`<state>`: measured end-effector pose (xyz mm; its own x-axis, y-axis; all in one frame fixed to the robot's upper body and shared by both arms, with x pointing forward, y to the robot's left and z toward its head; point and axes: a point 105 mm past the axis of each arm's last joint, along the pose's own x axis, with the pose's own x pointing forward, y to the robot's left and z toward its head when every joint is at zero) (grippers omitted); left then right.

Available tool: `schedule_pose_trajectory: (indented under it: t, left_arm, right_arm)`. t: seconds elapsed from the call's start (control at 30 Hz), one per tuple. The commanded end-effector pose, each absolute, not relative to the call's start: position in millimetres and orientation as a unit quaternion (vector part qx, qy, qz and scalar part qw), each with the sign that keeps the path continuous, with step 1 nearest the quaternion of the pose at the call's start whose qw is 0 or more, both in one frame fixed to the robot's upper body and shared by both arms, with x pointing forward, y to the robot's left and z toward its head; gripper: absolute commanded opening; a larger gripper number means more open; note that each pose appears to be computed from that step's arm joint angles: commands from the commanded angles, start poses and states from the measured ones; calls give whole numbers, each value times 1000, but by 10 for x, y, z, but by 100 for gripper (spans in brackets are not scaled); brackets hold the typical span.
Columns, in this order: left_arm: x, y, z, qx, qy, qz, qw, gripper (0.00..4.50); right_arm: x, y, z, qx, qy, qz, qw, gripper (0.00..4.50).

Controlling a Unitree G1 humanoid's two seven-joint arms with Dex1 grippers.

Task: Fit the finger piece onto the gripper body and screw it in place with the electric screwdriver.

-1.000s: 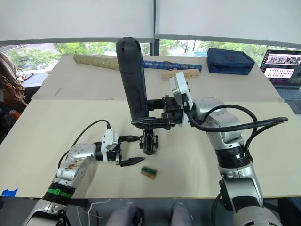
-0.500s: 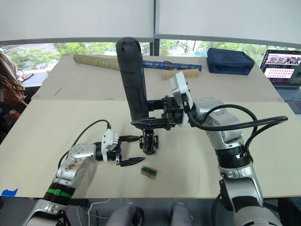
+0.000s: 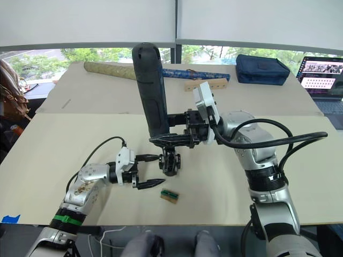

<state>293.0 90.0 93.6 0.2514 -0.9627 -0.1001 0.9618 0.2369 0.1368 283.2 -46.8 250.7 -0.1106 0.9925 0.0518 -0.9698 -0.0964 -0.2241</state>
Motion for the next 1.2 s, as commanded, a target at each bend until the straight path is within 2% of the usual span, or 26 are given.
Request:
schedule_pose_trajectory:
  t: [0.03,1.2]
  left_arm:
    - [2910,864,1013,93,-25,-616,782,450]
    - [2905,851,1014,94,-25,-619,779,450]
  right_arm:
    - [2764,-450,2662,-70,-137,743,652,194]
    - [2737,-417,2589,-89,-122,743,652,194]
